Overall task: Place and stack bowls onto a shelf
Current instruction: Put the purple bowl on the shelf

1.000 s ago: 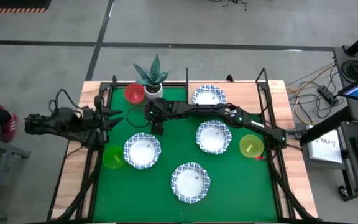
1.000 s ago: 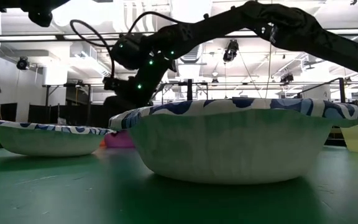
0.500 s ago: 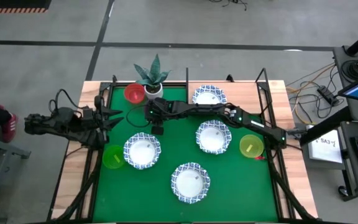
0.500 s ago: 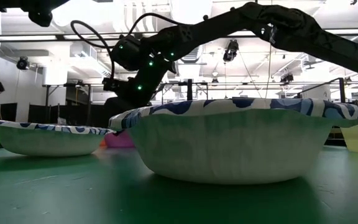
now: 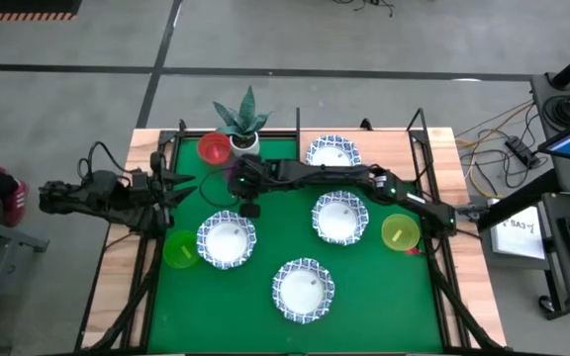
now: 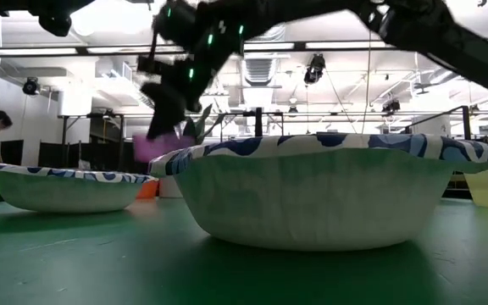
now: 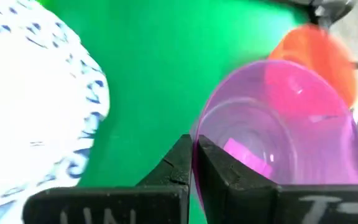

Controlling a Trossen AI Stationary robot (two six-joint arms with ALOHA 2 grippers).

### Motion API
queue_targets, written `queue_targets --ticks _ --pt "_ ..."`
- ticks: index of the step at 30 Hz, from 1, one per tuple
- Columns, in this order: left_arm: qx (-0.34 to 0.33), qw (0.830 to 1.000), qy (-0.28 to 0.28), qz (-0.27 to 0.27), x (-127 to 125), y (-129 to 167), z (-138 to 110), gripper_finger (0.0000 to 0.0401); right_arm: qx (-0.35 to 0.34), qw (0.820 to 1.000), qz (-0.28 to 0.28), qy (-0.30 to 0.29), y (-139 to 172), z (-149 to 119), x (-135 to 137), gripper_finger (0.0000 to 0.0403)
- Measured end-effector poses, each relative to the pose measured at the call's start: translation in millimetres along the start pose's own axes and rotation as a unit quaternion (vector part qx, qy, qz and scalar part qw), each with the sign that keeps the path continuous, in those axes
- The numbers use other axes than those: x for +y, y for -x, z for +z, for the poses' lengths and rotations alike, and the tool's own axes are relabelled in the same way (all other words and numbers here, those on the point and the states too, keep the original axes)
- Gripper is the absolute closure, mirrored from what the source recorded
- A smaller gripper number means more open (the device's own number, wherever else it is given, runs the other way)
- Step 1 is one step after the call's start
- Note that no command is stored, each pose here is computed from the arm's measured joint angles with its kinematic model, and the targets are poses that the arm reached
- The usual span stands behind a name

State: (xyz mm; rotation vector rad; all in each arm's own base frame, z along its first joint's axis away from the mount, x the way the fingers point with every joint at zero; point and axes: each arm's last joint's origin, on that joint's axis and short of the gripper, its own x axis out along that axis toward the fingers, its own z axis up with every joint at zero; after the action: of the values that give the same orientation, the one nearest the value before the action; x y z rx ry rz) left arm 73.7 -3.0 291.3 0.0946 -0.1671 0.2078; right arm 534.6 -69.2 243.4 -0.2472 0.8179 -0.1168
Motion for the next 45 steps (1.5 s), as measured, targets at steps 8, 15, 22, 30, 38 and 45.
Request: queue_targets --ticks 8,15,22,30,38,45 --pt "0.000 1.000 0.000 0.000 0 0 0 0.0305 -0.027 0.998 -0.042 0.022 104 37 21 0.0394" --pt "-0.001 1.000 0.001 0.000 0 0 0 0.0305 0.012 0.992 -0.124 -0.013 197 35 28 0.0394" --pt "-0.002 1.000 0.003 0.000 0 0 0 0.0305 0.093 0.974 -0.192 -0.071 251 8 13 0.0394" --pt "-0.003 1.000 0.006 0.001 0 0 1 0.0305 0.161 0.953 -0.233 -0.105 267 -16 -2 0.0394" --pt "-0.003 1.000 0.007 0.000 0 0 1 0.0305 0.172 0.948 -0.239 -0.122 271 -53 -16 0.0394" --pt "-0.003 1.000 0.008 0.001 0 0 1 0.0305 0.122 0.948 -0.218 -0.198 274 -119 -36 0.0394"
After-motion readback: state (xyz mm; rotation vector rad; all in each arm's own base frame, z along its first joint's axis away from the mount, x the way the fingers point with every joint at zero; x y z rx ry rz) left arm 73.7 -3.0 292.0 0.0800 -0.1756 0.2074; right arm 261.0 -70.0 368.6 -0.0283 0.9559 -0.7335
